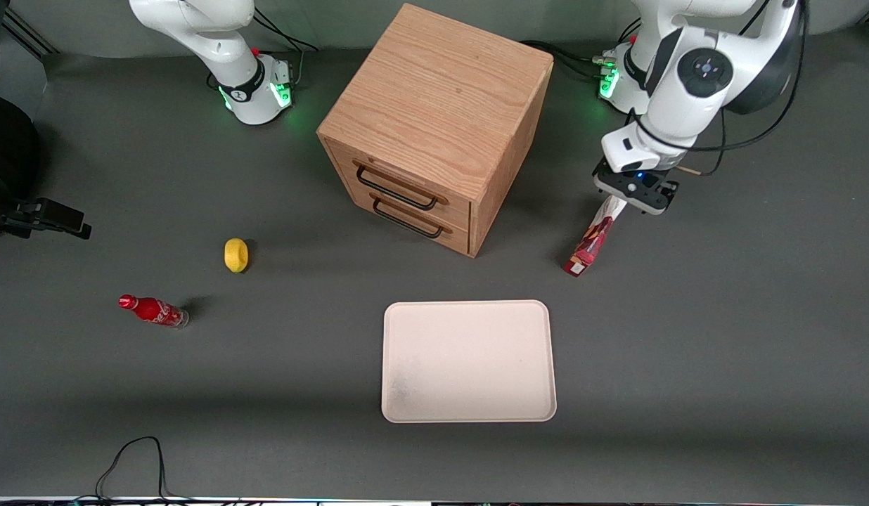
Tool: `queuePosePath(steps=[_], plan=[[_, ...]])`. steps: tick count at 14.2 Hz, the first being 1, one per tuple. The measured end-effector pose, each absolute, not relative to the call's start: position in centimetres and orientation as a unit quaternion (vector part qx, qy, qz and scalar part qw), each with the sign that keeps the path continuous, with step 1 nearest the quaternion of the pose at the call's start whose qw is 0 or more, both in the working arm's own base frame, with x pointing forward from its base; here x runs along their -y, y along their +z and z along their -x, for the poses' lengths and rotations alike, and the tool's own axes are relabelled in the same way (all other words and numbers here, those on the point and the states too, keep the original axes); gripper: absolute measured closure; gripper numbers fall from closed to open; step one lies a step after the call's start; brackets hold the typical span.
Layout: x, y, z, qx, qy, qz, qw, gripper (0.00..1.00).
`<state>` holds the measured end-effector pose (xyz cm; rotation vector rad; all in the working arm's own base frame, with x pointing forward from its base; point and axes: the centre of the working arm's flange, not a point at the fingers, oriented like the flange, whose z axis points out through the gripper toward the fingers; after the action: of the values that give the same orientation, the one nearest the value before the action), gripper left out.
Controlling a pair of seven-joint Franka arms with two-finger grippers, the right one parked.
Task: Place red cookie box on tray
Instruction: 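Move the left gripper over the red shortbread box and lower onto it, then close the left gripper on the box end and lift it upright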
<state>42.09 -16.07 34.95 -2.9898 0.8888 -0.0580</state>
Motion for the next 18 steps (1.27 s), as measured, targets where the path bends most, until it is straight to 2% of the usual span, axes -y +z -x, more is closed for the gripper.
queuePosePath(steps=[8,10,18], plan=[[16.8,25.4,-43.4,-0.286,-0.003,0.958,-0.005,0.00],[16.8,24.7,-43.5,-0.286,-0.001,0.958,-0.006,0.05],[16.3,24.9,-44.0,-0.281,0.000,0.960,-0.005,0.93]])
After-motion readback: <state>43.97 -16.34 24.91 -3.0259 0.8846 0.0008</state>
